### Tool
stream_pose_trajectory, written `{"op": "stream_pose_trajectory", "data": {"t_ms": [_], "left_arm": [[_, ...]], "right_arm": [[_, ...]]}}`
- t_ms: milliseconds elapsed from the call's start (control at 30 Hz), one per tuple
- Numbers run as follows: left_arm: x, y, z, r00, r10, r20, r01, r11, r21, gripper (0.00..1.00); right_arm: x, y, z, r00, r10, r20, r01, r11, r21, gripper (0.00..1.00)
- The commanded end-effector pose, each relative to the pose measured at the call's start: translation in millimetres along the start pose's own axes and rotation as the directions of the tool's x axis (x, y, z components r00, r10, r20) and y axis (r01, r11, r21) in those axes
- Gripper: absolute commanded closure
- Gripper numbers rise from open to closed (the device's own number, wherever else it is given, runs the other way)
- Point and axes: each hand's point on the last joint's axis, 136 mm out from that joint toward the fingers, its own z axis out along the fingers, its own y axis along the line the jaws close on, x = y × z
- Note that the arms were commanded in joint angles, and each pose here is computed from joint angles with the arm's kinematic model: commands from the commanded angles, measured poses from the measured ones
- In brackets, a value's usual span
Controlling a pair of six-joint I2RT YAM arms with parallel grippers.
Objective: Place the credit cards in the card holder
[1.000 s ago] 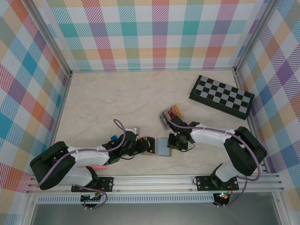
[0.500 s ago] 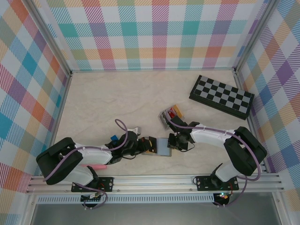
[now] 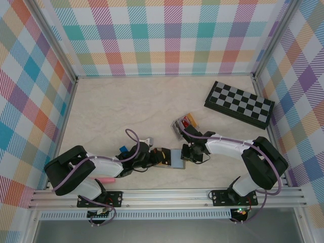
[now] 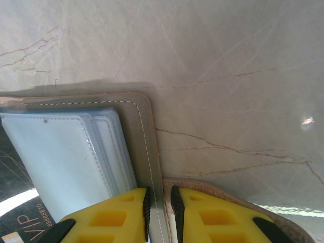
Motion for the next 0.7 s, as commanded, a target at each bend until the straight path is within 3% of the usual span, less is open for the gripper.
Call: {"op": "stream_pose_trajectory", "data": {"t_ms": [0, 433, 667], "left_arm": [[14.0, 3.0, 3.8, 0.999, 0.010, -0.053, -0.010, 1.000, -0.008, 1.00], [24.6, 3.7, 10.6, 0.993, 0.046, -0.107, -0.049, 0.999, -0.023, 0.97], [22.6, 3.3, 9.8, 0.992, 0.069, -0.109, -0.074, 0.996, -0.046, 0.89]], "right_arm": [[6.9, -19.6, 19.2, 0.999, 0.018, -0.028, -0.016, 0.997, 0.075, 0.78], [6.8, -20.1, 20.2, 0.999, 0.020, -0.029, -0.018, 0.997, 0.079, 0.78], [6.0, -19.2, 20.3, 0.999, 0.022, -0.028, -0.019, 0.997, 0.078, 0.78]]}}
